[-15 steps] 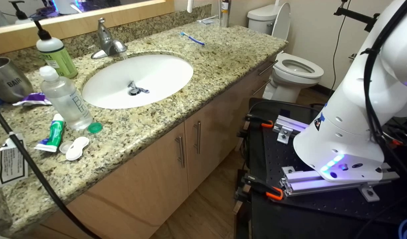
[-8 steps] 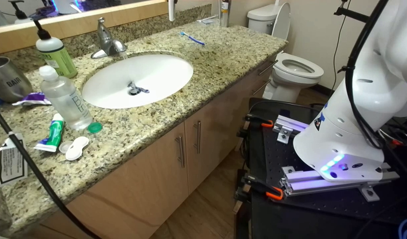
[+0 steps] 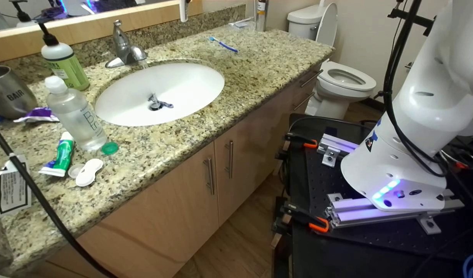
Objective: Move the white bottle with the yellow lid to the back left
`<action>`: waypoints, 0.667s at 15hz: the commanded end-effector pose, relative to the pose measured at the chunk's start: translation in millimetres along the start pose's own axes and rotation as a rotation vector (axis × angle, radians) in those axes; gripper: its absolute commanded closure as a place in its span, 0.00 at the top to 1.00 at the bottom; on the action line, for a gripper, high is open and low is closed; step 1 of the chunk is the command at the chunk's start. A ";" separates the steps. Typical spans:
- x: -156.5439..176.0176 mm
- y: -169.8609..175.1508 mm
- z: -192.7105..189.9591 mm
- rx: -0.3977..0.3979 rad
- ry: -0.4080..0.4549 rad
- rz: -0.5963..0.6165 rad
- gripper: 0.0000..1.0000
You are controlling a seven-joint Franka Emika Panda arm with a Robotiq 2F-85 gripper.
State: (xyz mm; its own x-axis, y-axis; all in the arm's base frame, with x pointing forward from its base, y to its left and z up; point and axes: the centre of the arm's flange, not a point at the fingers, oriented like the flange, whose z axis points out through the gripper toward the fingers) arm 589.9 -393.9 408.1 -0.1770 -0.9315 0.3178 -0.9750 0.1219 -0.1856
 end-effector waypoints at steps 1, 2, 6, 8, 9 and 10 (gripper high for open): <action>8.2 -19.2 17.5 -0.063 0.010 0.069 0.07; 16.0 -28.4 29.2 -0.107 0.003 0.117 0.07; 23.1 -47.6 70.7 -0.172 0.030 0.270 0.07; 9.5 -18.6 65.2 -0.159 0.032 0.235 0.26; 7.9 -22.3 73.6 -0.166 0.035 0.251 0.26; 6.6 -24.8 78.5 -0.168 0.038 0.257 0.07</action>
State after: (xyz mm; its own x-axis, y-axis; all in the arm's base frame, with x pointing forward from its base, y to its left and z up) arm 623.7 -430.0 341.5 -0.4229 -0.8493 0.3158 -0.9054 0.4104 -0.1087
